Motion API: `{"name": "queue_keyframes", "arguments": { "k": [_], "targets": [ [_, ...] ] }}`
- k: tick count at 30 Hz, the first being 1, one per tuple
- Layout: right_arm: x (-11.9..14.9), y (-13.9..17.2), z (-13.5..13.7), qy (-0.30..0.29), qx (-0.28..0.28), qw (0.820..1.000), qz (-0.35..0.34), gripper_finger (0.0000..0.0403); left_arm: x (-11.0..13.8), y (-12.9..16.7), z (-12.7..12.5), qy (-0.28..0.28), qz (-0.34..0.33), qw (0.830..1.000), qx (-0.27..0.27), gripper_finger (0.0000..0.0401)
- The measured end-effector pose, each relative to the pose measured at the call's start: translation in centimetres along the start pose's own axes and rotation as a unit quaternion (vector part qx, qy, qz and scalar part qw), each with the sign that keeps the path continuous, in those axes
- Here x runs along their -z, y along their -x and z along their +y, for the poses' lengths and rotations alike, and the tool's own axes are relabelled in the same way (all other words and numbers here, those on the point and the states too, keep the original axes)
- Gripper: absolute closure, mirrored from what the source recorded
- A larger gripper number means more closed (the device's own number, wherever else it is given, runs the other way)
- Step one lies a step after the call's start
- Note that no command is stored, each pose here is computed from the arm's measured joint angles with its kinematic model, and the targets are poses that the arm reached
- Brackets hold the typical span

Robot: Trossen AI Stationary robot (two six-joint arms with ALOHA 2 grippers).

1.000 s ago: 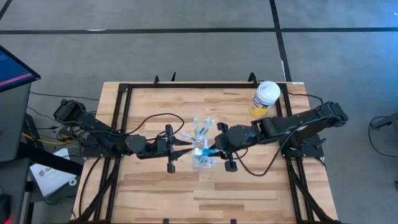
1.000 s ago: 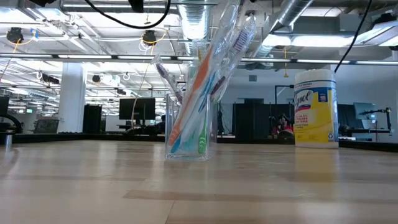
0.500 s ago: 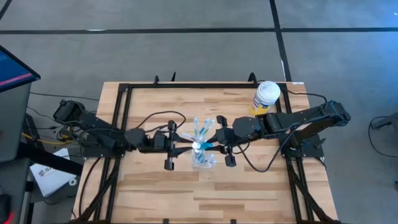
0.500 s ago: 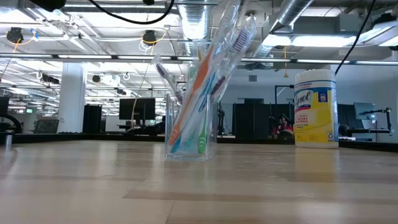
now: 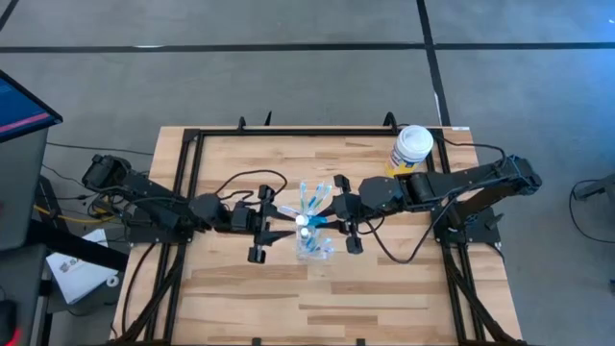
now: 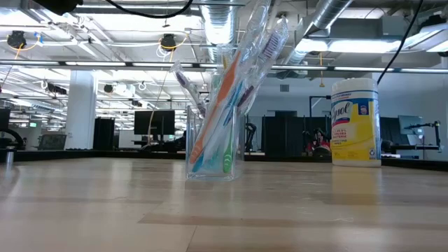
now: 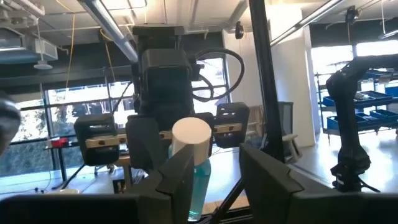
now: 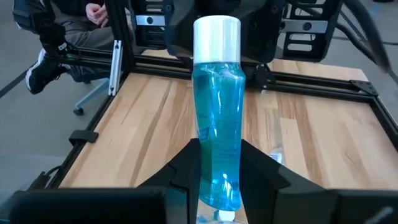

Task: Pick & Place toothbrushing station
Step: Put the blue mouthwash into the transparent organizer

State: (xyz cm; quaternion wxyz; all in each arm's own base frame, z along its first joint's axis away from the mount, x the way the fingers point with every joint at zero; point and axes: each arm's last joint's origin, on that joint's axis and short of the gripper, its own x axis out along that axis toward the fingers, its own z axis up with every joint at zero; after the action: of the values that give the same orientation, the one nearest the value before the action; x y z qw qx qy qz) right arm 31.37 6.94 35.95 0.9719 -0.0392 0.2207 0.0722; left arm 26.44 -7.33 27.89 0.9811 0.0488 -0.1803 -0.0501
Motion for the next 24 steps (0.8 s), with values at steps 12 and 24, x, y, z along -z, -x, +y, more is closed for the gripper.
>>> {"name": "queue_keyframes", "arguments": {
  "k": [12,24],
  "targets": [
    [-0.3,0.0,-0.2,0.006,0.002,1.000,-0.016,0.0324,0.2,-0.2,1.3,-0.008,0.000,1.000,-0.022,0.0230],
    [-0.4,-0.1,-0.6,0.002,0.008,1.000,-0.023,0.0324,0.3,-0.3,1.3,-0.008,-0.016,1.000,-0.014,0.0232]
  ]
}}
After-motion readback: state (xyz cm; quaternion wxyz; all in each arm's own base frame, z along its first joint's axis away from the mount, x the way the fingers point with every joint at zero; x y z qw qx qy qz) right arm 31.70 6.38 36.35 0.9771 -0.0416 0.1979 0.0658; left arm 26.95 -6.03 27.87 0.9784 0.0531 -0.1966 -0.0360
